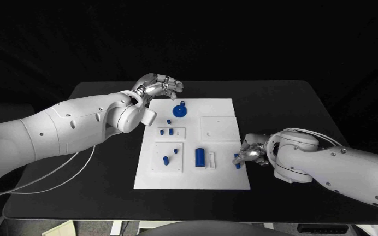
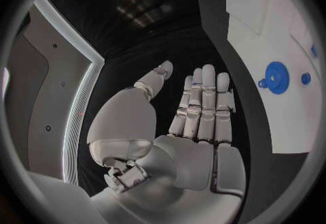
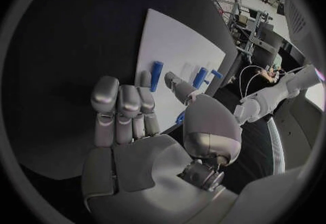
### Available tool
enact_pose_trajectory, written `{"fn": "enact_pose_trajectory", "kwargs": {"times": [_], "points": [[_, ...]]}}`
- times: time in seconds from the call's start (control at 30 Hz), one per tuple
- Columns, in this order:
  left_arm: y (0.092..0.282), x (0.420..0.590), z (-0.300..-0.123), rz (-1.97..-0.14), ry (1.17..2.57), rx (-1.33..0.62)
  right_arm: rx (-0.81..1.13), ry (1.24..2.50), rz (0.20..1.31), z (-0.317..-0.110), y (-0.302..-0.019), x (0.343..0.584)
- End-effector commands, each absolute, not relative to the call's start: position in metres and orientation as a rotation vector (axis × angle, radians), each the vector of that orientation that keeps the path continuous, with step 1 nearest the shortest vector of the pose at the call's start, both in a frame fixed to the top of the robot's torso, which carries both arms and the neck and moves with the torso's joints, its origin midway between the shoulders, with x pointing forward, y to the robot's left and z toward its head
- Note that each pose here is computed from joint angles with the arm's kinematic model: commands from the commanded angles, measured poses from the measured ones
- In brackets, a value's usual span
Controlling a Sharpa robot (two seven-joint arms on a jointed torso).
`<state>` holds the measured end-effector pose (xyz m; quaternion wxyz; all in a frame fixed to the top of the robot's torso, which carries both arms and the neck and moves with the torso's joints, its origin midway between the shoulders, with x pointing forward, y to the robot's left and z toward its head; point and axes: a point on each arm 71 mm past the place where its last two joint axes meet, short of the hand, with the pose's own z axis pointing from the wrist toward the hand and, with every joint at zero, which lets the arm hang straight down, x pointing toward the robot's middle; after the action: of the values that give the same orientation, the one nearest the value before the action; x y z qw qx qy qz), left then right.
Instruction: Assemble the parts on the task board
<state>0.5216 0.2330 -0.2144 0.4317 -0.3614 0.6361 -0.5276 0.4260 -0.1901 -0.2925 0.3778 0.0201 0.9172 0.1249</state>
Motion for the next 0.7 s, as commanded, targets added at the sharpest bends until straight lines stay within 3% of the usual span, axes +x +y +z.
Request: {"fn": "enact_pose_trajectory", "kwargs": {"times": [0.03, 0.33, 0.5, 0.7], "points": [[0.231, 0.521, -0.214, -1.335, 1.592, -0.892, -0.020, 2.322, 0.278, -0.296, -0.188, 0.427], [0.230, 0.521, -0.214, -1.335, 1.593, -0.891, -0.140, 2.261, 0.245, -0.302, -0.176, 0.426], [0.230, 0.521, -0.214, -1.336, 1.594, -0.892, -0.349, 2.111, 0.165, -0.301, -0.164, 0.427], [0.230, 0.521, -0.214, -1.336, 1.596, -0.892, -0.443, 2.074, 0.132, -0.302, -0.157, 0.426]]}}
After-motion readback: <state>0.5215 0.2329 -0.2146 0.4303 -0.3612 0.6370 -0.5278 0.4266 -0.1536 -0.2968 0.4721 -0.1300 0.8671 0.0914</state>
